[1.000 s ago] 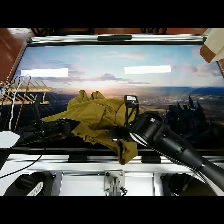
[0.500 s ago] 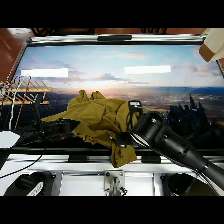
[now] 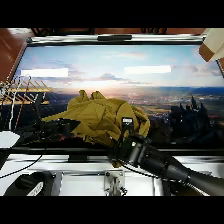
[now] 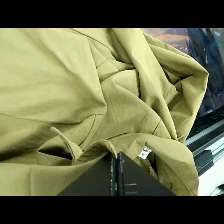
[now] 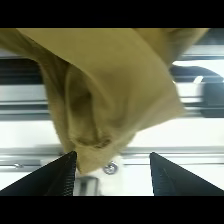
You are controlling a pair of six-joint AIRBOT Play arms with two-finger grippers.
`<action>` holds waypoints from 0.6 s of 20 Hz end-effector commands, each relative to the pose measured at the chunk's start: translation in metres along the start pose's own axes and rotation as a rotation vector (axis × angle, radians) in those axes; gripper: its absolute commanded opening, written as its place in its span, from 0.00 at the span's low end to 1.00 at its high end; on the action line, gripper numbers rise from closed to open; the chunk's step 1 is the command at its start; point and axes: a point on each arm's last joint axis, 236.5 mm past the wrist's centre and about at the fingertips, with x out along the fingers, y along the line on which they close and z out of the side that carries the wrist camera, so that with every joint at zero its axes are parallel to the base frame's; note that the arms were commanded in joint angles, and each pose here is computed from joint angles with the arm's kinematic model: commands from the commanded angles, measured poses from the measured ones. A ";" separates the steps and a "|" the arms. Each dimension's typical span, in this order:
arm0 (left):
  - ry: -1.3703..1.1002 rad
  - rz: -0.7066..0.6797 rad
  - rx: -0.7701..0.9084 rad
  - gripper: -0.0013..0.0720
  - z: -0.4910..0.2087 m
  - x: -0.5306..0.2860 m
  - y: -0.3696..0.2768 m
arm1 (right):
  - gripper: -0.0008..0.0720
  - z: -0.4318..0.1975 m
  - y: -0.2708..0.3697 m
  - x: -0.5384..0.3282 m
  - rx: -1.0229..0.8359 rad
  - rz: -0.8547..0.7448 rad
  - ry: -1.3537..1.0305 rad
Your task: Fold the shirts.
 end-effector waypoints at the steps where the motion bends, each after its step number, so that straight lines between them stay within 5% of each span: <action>1: -0.001 0.000 0.004 0.09 0.000 0.000 0.000 | 0.77 -0.004 0.017 0.020 0.038 0.015 0.018; 12: -0.001 0.000 0.004 0.09 0.000 0.000 0.000 | 0.76 -0.002 -0.015 0.038 0.126 -0.147 0.084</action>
